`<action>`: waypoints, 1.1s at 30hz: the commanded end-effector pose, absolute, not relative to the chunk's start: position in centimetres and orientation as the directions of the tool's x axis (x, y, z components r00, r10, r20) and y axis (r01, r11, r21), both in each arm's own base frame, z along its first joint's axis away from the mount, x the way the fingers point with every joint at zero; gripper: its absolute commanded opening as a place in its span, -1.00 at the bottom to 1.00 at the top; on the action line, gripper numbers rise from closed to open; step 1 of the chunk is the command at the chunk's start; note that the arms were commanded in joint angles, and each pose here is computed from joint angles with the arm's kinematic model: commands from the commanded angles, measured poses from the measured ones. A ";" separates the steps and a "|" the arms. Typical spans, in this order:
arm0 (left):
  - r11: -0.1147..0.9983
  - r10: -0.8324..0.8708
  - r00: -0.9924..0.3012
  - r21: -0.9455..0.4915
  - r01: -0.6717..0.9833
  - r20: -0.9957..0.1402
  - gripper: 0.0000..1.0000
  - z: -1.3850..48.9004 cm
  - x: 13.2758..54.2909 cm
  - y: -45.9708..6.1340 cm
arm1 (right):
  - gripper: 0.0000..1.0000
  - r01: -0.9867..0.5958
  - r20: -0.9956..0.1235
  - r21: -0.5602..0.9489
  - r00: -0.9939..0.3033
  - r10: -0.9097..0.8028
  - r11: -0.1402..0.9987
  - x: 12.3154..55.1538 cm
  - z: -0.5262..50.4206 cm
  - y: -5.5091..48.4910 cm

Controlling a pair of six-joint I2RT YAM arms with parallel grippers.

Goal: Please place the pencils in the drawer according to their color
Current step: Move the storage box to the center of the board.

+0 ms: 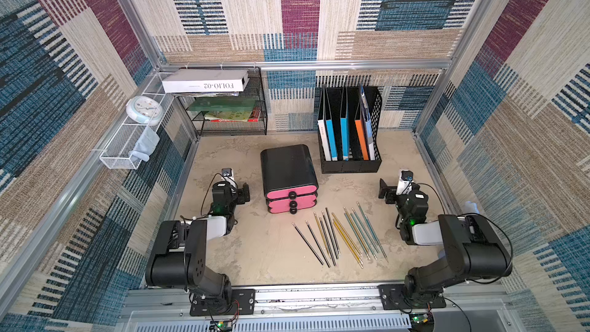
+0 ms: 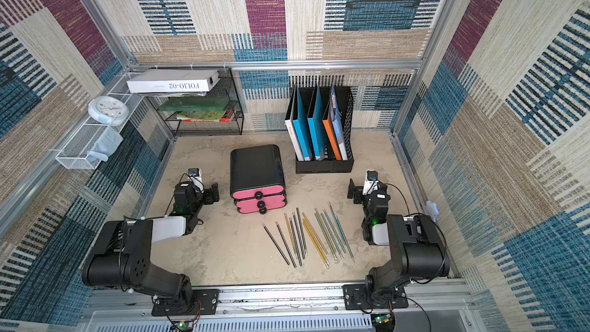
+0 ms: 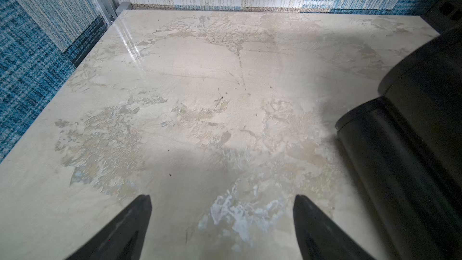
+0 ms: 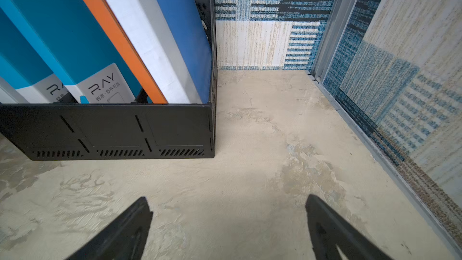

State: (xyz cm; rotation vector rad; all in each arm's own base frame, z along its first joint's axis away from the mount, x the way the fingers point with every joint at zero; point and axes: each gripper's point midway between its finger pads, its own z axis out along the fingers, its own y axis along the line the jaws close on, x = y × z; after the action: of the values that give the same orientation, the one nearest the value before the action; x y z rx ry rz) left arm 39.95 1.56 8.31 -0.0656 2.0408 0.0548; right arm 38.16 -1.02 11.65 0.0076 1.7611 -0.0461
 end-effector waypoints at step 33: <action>0.984 -0.083 -0.452 -0.002 -0.177 -0.888 0.95 10.8 39.5 3.6 | 0.99 0.077 -0.952 0.021 -0.303 0.043 0.997 40.6 15.9 -1.6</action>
State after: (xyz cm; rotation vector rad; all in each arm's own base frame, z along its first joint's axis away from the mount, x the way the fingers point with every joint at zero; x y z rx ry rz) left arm 40.01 2.74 10.66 -0.1249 2.0116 0.0807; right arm 41.24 -1.35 18.80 0.0343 1.6939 -0.0481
